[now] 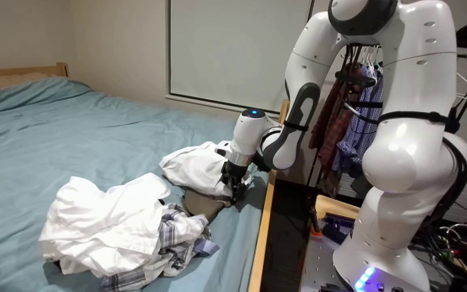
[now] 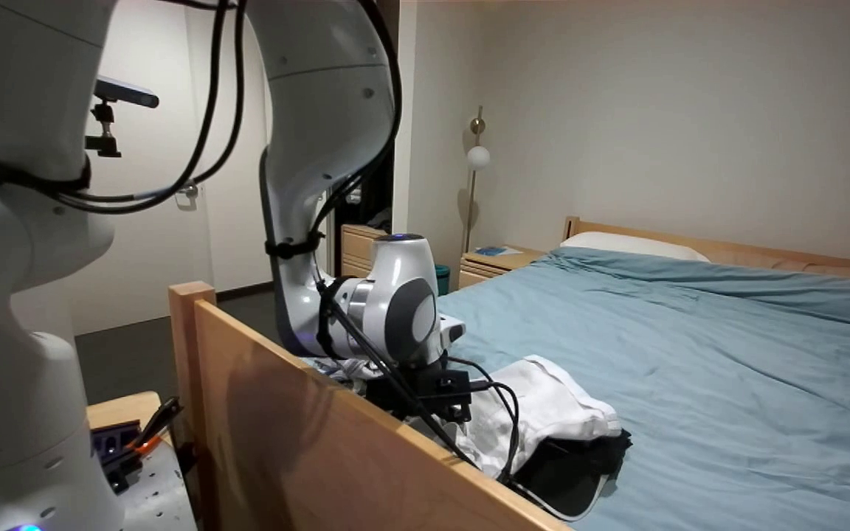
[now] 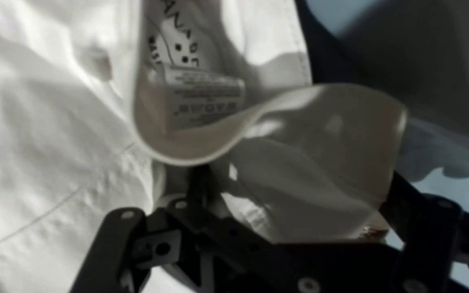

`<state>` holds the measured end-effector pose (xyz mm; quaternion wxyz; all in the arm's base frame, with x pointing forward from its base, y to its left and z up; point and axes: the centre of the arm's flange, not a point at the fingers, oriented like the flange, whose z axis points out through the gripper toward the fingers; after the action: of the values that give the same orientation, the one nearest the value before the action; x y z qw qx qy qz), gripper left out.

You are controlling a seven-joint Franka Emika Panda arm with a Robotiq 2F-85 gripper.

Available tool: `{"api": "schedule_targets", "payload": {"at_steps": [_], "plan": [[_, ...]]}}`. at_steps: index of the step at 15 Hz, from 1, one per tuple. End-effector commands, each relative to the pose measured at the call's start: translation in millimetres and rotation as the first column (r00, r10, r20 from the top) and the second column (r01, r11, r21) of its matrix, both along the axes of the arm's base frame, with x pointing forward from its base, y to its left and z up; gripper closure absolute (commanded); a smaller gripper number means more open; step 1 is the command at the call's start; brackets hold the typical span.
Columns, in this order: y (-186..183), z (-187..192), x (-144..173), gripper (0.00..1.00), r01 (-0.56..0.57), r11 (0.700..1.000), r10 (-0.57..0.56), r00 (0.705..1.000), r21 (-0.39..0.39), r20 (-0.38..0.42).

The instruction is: Move the rightmost white object and put it on top of the rightmost black object on the bed

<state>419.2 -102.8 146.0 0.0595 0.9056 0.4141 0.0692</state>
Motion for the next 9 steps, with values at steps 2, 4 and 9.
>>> {"api": "schedule_targets", "payload": {"at_steps": [2,4,9], "plan": [[-10.1,67.1,28.1,0.00,0.043,0.989,-0.030,0.995,0.140,-0.094],[-13.2,73.2,43.8,0.00,0.137,0.975,-0.124,0.989,0.178,-0.082],[-47.4,133.9,95.9,0.00,0.382,0.883,-0.373,0.924,0.274,-0.084]]}}
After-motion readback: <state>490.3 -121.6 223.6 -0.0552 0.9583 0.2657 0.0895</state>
